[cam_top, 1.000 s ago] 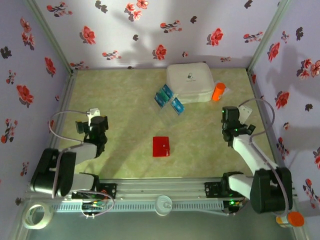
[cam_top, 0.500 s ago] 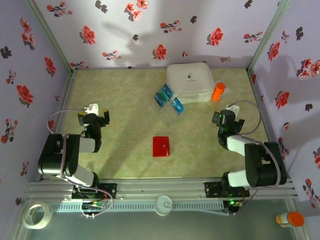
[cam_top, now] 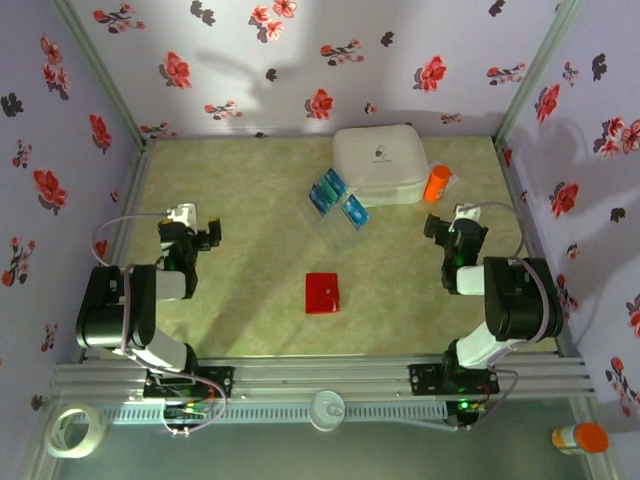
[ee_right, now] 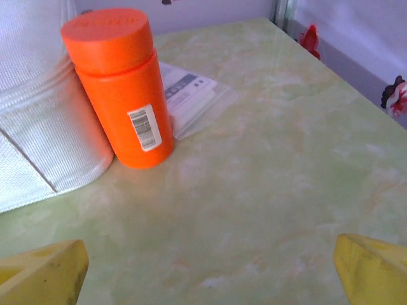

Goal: Put the credit cards into the card holder

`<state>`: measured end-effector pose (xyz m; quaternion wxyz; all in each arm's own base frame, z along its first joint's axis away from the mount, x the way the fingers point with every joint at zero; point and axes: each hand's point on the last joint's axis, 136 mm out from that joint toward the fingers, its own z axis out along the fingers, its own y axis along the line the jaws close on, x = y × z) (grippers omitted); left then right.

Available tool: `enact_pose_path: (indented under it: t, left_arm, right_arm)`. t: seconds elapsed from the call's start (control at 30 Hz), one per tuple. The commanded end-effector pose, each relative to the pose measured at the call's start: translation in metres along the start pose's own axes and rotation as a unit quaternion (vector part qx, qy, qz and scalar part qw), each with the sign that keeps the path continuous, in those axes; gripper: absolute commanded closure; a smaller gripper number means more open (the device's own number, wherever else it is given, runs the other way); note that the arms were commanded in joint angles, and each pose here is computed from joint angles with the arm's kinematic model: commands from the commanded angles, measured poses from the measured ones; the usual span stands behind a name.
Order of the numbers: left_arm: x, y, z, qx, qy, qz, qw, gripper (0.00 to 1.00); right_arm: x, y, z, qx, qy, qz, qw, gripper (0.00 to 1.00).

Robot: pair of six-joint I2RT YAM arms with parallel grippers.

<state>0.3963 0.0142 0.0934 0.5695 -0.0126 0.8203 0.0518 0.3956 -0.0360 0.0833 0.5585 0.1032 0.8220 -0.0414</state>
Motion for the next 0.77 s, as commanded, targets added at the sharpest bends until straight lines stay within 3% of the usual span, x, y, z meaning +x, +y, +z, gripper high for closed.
enact_pose_path:
  t: [0.0,0.73]
  left_arm:
    - [-0.0015,0.0072,0.0025,-0.016,-0.001,-0.013,1.000,0.00]
    - [-0.0012,0.0081,0.0014,-0.020,-0.003,-0.014,1.000,0.00]
  right_arm:
    - [-0.0010,0.0141,-0.0032,-0.039,0.003,0.004,0.999,0.00]
    - [-0.0010,0.0171,-0.0033,-0.034,0.000,-0.006,0.999,0.01]
